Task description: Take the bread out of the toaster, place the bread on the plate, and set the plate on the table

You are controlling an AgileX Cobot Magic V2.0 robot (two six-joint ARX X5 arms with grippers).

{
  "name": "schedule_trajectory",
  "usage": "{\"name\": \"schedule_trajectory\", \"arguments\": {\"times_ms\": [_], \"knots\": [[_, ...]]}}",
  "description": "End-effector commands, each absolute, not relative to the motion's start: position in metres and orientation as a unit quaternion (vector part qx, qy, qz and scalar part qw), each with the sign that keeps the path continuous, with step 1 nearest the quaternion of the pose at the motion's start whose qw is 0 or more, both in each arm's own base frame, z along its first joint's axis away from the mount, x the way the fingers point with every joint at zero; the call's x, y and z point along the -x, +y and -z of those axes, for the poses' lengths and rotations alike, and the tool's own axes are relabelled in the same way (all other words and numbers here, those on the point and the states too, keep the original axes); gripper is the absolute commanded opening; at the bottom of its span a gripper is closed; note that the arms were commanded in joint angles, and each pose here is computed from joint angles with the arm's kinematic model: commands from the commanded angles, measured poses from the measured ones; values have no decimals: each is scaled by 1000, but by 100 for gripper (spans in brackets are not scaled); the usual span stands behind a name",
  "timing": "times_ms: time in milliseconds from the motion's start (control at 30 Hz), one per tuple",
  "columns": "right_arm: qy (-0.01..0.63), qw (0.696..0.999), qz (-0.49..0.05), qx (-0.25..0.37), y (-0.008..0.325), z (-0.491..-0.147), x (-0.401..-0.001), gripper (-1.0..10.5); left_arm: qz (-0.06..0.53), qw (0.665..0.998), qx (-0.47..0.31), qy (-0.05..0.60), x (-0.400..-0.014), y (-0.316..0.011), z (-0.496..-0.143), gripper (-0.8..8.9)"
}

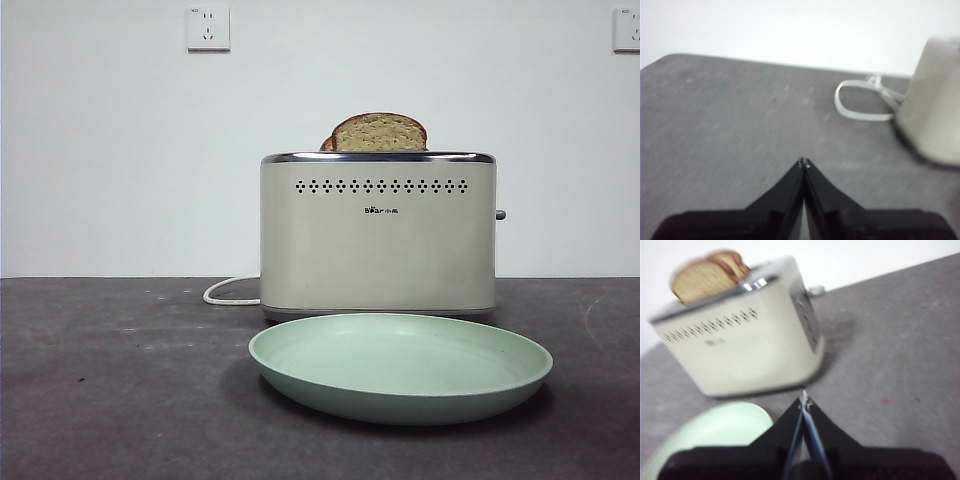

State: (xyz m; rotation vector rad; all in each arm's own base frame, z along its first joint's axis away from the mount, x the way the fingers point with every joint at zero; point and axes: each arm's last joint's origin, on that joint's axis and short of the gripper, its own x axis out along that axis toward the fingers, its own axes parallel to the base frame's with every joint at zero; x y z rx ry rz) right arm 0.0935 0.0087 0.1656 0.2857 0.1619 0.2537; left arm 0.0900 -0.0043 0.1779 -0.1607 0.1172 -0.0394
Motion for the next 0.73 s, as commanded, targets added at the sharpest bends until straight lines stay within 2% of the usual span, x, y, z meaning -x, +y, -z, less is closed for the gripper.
{"name": "schedule_trajectory", "arguments": {"times_ms": [33,300,467,733], "knots": [[74,972,-141,-173,10,-179,-92,-12,37,990,125,46,-86,-5,-194,-6],[119,951,-216,-187,14,-230,-94,-12,120,979,139,83,-75,-10,-237,-6],[182,935,-266,-147,17,-269,-98,-12,171,969,140,114,-71,-13,-263,-6],[284,905,-299,-100,24,-315,-106,-12,231,951,140,154,-64,-16,-298,-6]]}}
